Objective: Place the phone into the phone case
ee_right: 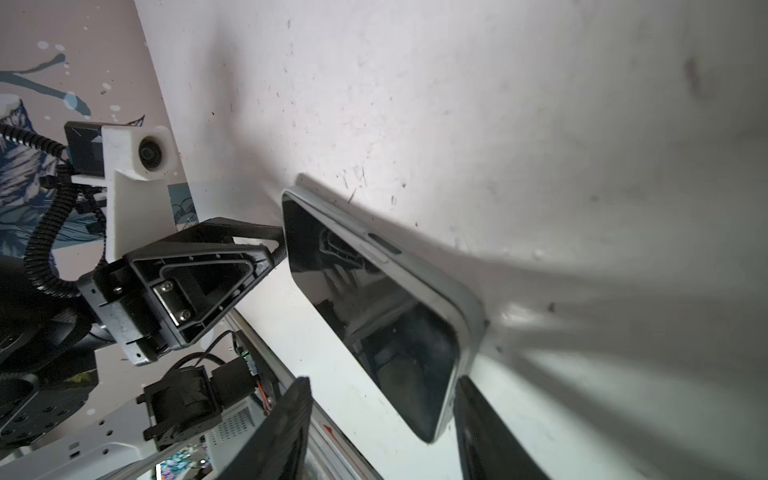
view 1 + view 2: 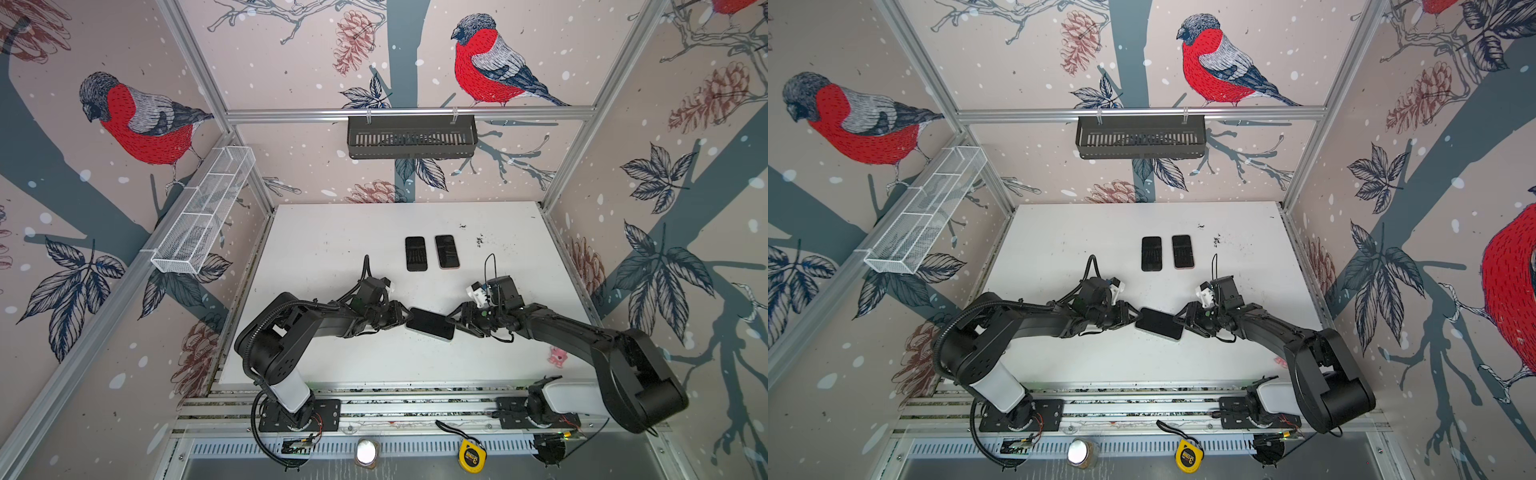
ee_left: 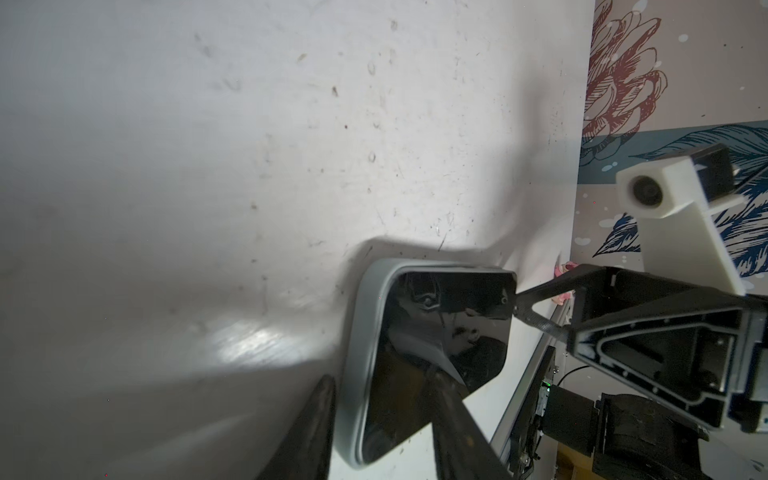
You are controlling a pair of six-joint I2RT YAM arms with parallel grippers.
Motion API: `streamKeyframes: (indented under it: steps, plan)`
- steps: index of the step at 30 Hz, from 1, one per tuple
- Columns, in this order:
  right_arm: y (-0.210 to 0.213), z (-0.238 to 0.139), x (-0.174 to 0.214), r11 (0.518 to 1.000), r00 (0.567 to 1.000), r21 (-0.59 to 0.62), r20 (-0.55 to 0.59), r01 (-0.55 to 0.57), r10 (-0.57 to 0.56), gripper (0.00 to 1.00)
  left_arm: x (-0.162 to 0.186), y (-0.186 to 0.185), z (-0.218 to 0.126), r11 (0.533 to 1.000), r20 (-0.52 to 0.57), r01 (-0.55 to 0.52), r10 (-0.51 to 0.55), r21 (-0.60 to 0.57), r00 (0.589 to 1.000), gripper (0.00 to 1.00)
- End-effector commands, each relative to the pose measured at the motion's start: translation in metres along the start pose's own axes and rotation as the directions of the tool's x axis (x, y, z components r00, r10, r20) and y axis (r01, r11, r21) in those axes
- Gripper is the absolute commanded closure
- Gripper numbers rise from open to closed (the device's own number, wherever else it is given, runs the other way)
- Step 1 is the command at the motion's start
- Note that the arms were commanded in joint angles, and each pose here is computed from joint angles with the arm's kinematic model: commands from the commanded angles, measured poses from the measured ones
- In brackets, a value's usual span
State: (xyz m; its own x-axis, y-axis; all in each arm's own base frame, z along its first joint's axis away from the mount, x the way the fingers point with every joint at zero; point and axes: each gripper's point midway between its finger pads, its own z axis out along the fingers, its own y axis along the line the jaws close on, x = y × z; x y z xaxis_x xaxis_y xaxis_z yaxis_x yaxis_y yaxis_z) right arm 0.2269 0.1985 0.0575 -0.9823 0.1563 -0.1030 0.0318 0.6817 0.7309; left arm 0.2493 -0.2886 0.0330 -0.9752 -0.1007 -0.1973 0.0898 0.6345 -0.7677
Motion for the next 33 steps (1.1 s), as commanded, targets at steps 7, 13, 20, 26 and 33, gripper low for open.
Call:
streamKeyframes:
  steps: [7,13,20,26,33]
  plan:
    - [-0.028,-0.016,0.004,0.973,0.994,0.207,0.015,0.100,-0.106,0.53,0.000,-0.005,-0.006,1.000,0.018,-0.010,0.010,0.004,1.000,0.60]
    - [-0.016,-0.007,0.020,0.979,0.992,0.163,0.004,0.125,-0.128,0.64,0.004,0.008,0.001,0.995,-0.020,-0.032,0.030,-0.097,0.999,0.73]
    - [-0.016,0.006,0.030,0.977,0.991,0.162,-0.014,0.135,-0.135,0.70,0.008,0.014,0.012,0.972,-0.064,-0.087,0.075,-0.217,0.995,0.76]
    - [-0.024,0.012,0.031,0.975,0.991,0.183,-0.033,0.130,-0.126,0.76,0.012,0.016,0.015,0.968,-0.083,-0.091,0.074,-0.233,0.994,0.82]
    - [-0.022,0.013,0.030,0.975,0.991,0.181,-0.033,0.132,-0.128,0.81,0.015,0.016,0.015,0.966,-0.095,-0.094,0.073,-0.239,0.993,0.87]
